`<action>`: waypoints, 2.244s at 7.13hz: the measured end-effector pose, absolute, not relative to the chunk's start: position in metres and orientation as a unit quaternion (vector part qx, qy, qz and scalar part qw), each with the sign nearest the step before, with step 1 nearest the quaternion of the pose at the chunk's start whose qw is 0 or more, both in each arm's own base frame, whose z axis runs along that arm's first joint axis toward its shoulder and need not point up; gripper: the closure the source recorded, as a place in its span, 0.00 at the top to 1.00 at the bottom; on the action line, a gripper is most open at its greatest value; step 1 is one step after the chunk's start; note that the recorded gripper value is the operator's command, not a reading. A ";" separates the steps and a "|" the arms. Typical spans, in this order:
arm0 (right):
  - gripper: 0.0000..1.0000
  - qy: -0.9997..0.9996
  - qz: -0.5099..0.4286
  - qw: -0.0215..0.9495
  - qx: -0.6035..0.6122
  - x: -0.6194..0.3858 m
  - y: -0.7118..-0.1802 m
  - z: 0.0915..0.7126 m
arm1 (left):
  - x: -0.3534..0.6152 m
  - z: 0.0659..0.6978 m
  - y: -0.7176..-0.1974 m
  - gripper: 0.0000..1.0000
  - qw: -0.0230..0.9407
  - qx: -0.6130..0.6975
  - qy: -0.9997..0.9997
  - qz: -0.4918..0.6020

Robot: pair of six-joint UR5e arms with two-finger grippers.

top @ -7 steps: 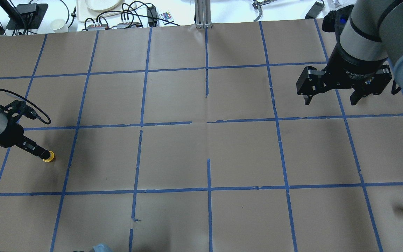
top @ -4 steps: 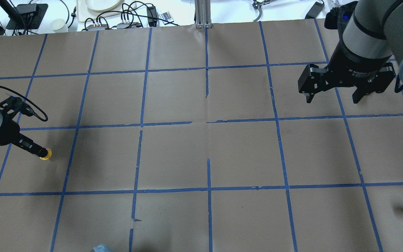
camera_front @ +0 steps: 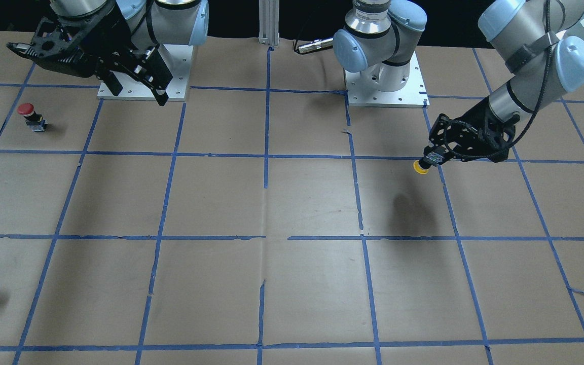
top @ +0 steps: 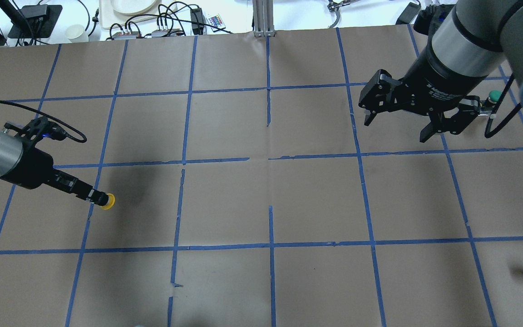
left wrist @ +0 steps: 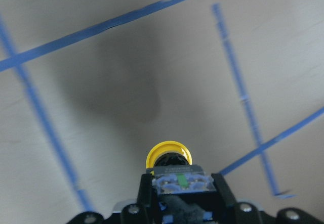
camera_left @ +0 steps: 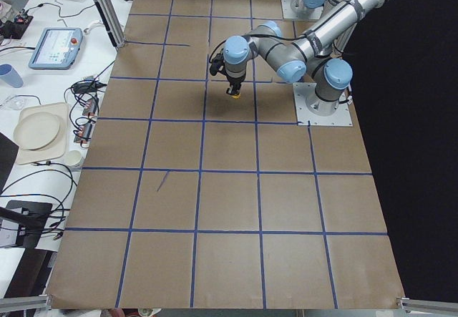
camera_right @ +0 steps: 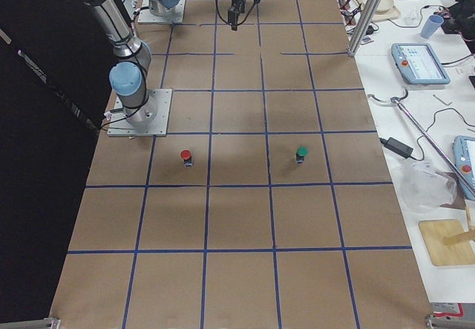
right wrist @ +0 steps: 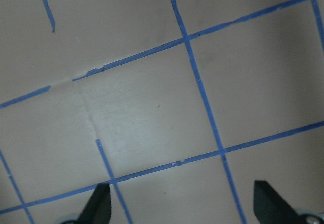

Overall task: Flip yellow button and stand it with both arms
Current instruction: 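Lift the yellow button toward the table center while the right gripper approaches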

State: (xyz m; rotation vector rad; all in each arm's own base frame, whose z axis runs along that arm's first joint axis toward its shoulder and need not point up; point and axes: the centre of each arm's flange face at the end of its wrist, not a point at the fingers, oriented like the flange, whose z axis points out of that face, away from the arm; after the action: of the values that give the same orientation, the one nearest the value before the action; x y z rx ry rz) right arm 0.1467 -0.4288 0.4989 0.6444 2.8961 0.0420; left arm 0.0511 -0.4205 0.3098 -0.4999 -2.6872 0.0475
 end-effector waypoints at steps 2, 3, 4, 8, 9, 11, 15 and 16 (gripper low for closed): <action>1.00 0.925 0.085 0.161 0.334 0.150 -0.428 0.496 | -0.012 0.322 -0.426 0.12 0.308 -0.113 -0.944 0.040; 1.00 0.891 0.132 0.196 0.387 0.140 -0.428 0.493 | -0.044 0.329 -0.430 0.12 0.368 -0.071 -0.926 0.046; 1.00 0.856 0.183 0.223 0.428 0.128 -0.427 0.489 | -0.073 0.337 -0.432 0.11 0.422 -0.039 -0.904 0.046; 1.00 0.746 0.302 0.346 0.482 0.127 -0.425 0.475 | -0.159 0.341 -0.414 0.09 0.596 0.010 -0.802 0.026; 1.00 0.711 0.328 0.384 0.489 0.133 -0.425 0.467 | -0.175 0.347 -0.409 0.09 0.618 0.013 -0.786 0.020; 1.00 0.660 0.359 0.420 0.508 0.130 -0.424 0.442 | -0.187 0.367 -0.406 0.08 0.640 0.015 -0.767 0.028; 1.00 0.591 0.406 0.435 0.546 0.121 -0.412 0.415 | -0.201 0.385 -0.405 0.08 0.644 0.046 -0.763 0.001; 1.00 0.581 0.414 0.435 0.550 0.122 -0.410 0.413 | -0.203 0.389 -0.405 0.08 0.649 0.050 -0.759 0.000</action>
State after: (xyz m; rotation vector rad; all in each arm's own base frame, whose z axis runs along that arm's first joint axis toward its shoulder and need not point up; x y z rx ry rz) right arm 0.1218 -0.4097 0.4130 1.3685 1.4462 1.0317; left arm -0.2029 -0.4051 0.3890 0.1127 -1.7242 0.0009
